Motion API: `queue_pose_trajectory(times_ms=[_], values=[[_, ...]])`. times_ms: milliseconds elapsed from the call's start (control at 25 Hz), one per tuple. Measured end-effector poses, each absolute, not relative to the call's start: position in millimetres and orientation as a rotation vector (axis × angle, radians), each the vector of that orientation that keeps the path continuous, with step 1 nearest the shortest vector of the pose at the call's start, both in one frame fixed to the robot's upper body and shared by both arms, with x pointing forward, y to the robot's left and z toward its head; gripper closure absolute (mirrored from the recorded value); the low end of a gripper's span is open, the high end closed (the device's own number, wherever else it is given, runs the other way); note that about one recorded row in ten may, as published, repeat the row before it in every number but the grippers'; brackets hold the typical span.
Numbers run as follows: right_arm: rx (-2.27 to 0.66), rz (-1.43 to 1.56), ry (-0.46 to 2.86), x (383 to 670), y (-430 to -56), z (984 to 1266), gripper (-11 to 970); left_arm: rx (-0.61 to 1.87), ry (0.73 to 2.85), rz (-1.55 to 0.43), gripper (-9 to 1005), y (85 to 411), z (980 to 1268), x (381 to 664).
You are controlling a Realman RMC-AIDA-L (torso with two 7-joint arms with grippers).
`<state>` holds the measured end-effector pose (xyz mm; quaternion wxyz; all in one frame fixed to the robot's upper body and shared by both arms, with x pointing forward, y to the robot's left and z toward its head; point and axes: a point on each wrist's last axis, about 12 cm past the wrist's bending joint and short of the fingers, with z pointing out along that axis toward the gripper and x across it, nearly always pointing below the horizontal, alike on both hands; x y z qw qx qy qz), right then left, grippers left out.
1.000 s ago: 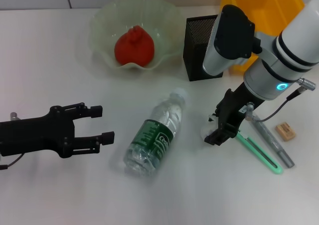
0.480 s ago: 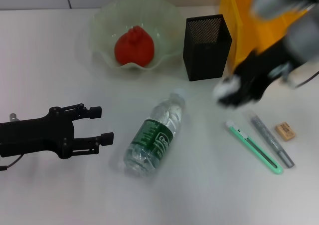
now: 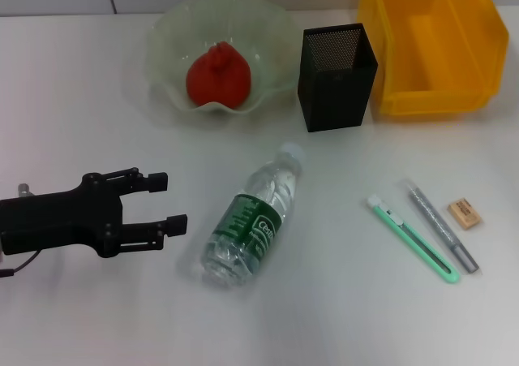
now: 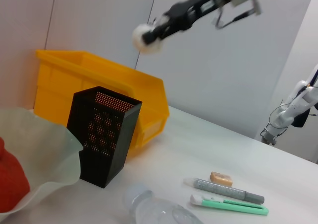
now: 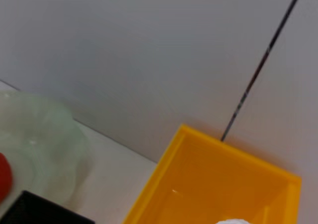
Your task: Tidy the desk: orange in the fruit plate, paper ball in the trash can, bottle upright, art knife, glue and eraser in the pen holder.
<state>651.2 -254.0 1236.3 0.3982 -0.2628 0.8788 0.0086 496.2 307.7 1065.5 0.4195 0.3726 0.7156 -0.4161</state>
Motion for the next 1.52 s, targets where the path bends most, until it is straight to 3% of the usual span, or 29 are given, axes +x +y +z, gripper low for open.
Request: queue_pose_trajectory(times_ms=[200,480,600,800,960,1080,1120,1200,1320,1480,1520], values=[[-0.634,0.05,2.257,668,-245,1206,435,0.929,1.796,-1.05,181,307,1066,497],[-0.617,0.052,2.25,668,-247,1201,425,0.927,1.796,-1.062,181,306,1067,497],[-0.613,0.063,2.246,663,-251,1202,337,0.917,1.806,-1.071,181,306,1069,499],[-0.656,0.219,2.188,636,-267,1201,308,0.848,1.874,-1.106,181,308,1080,511],[-0.818,0.56,2.061,583,-289,1190,308,0.81,1.974,-1.102,181,306,1108,533],[-0.883,0.684,2.012,560,-303,1175,308,0.827,2.077,-1.072,181,289,1135,550],[-0.909,0.734,1.985,550,-309,1167,308,0.882,2.163,-1.021,181,266,1154,564],[-0.906,0.809,1.964,533,-322,1146,308,0.897,2.191,-1.005,181,256,1161,569],[-0.886,0.921,1.933,503,-339,1103,309,0.943,2.324,-0.923,181,207,1184,592],[-0.899,0.972,1.896,489,-340,1081,309,0.958,2.396,-0.834,181,177,1190,605],[-0.895,0.987,1.881,483,-339,1073,309,0.972,2.458,-0.744,181,152,1188,611]])
